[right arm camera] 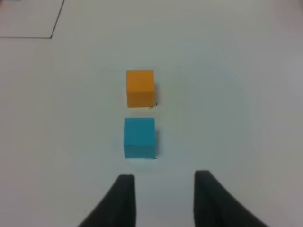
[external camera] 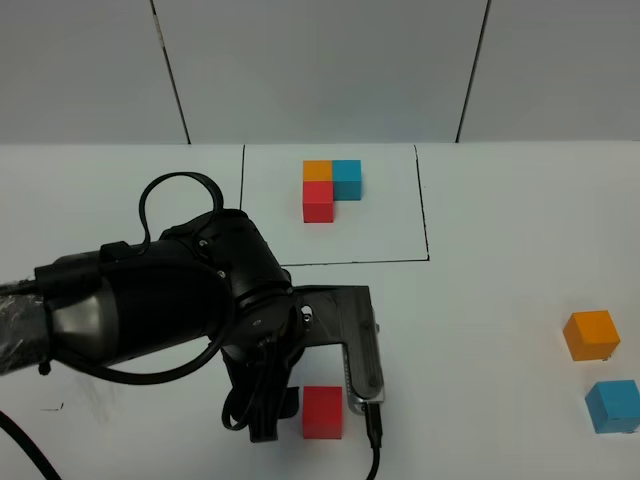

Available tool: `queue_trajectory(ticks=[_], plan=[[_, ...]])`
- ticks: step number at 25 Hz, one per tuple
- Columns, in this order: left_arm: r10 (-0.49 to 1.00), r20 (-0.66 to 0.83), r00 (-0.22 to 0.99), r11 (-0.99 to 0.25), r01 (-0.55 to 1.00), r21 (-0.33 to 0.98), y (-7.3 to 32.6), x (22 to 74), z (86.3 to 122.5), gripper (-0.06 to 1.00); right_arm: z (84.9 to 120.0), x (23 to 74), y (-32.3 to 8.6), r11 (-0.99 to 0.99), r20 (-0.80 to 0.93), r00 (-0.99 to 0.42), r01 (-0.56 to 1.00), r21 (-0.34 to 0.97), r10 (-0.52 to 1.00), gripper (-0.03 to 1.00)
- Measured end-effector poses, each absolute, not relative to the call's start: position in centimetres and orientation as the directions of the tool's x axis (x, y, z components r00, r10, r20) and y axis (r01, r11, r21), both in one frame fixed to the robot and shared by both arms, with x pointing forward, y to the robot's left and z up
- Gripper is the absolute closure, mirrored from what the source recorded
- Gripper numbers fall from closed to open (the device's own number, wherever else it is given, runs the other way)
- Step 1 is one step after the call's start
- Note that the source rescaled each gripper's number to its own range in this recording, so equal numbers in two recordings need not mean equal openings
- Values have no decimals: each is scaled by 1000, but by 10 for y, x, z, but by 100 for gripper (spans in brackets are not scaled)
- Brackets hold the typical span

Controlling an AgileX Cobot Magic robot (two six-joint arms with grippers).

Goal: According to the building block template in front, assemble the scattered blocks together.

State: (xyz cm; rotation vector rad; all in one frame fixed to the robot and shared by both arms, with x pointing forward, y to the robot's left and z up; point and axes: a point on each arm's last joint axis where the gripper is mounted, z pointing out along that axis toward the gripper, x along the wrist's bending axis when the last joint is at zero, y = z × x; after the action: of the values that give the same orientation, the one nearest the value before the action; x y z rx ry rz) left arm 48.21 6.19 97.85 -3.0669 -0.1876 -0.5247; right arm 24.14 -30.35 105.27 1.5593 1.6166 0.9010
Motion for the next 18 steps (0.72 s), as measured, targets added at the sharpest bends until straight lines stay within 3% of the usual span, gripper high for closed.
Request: queue_trajectory(ticks=[6,11,18], plan=[[354,362,863,-916,398,-55,100,505,981,-3,1053,241,-304,30,-21,-24,508,861,999,97],[487,360,796,-841,539,-52,132,524,981,-3,1053,241,-304,30,-21,-24,508,861,999,97],[693,382,612,-683,726,75,183,542,1007,-2,1053,241,-304,30,-21,-24,508,861,999,97]])
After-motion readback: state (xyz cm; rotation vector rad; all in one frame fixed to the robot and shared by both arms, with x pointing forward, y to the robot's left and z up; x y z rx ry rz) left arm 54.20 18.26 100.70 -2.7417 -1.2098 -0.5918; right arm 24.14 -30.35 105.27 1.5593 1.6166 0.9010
